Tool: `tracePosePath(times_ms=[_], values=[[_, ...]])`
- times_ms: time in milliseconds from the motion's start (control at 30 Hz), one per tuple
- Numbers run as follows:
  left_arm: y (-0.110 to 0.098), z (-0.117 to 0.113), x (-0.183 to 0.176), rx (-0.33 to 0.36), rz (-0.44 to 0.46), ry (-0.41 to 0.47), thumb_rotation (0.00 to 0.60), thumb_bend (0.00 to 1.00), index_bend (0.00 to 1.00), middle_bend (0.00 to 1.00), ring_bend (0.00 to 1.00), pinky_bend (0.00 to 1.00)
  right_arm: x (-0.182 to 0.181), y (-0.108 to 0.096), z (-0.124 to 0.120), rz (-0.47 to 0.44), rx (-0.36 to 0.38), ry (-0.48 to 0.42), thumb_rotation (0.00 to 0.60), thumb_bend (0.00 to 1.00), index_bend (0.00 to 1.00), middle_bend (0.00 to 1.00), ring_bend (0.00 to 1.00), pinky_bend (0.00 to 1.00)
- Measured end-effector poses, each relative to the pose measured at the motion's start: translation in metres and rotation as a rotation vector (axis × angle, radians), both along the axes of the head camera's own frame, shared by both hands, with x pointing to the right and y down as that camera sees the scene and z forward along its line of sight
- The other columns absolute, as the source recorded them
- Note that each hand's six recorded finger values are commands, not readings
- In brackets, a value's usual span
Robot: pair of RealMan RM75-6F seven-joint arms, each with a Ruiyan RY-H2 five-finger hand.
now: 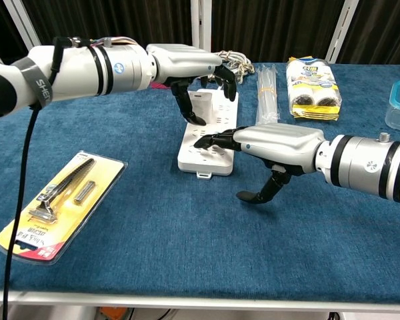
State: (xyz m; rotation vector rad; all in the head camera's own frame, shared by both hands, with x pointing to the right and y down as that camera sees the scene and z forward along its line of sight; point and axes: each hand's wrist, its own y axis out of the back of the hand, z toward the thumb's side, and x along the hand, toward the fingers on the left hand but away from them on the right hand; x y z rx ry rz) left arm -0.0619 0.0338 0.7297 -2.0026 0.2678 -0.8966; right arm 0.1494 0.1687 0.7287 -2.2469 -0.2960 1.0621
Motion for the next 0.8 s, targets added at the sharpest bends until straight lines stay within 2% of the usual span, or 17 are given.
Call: tracePosePath(times_ms=[267, 467, 800], values=[[-0.003, 0.014, -0.007, 0.044, 0.026, -0.049, 0.600, 0.31, 0.44, 0.39, 0.37, 0.48, 0.000, 0.000, 0.004, 0.000, -0.009, 0.004, 0.600, 0.32, 0.00, 0.08, 0.00, 0.00], [-0.001, 0.017, -0.007, 0.038, 0.025, -0.021, 0.600, 0.37, 0.49, 0.48, 0.46, 0.60, -0.001, 0.000, 0.007, 0.002, -0.019, 0.006, 0.600, 0.32, 0.00, 0.08, 0.00, 0.00], [-0.008, 0.023, -0.011, 0.059, 0.023, 0.010, 0.600, 0.43, 0.60, 0.68, 0.66, 0.82, -0.002, 0.001, 0.010, 0.002, -0.035, 0.010, 0.600, 0.33, 0.00, 0.08, 0.00, 0.00]])
